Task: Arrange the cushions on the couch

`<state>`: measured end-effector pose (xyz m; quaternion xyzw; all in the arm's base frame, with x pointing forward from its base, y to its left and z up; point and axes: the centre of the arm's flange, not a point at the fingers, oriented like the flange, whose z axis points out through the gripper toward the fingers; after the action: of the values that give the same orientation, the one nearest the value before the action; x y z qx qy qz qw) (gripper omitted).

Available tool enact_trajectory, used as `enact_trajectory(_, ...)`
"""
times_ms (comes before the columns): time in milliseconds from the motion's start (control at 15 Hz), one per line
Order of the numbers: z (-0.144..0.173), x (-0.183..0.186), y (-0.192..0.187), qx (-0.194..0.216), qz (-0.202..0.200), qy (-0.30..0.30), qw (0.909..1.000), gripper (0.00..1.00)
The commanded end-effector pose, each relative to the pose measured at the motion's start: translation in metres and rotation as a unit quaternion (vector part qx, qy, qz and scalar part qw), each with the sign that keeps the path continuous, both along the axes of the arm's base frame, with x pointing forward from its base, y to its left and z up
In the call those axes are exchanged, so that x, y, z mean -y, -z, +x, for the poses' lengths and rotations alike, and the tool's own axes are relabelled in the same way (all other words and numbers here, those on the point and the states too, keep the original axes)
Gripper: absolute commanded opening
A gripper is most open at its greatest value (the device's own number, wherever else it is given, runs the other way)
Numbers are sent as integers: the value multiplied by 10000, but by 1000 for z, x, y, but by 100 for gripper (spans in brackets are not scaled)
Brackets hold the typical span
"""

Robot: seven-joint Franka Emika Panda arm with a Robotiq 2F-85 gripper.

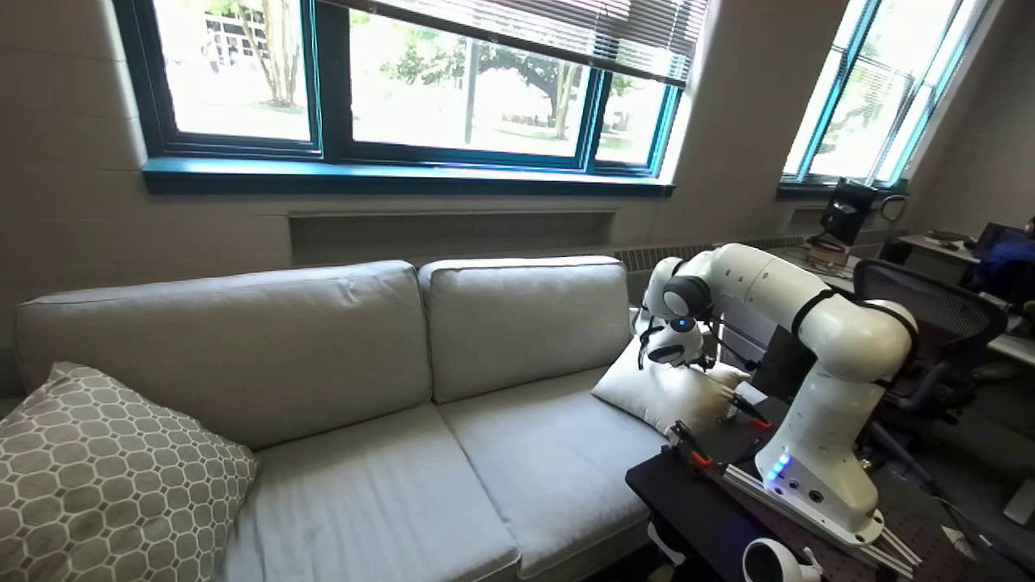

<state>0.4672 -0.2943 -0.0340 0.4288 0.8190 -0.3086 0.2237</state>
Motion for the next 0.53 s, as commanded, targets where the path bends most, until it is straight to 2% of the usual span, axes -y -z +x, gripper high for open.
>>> enact_trajectory(0,12,-4,-8,31,-80,-68,9999,85)
enact_trajectory(133,14,-6,-11,57,-68,-177,9998,99)
enact_trajectory(467,22,-15,-19,229,-115,-414,9988,100)
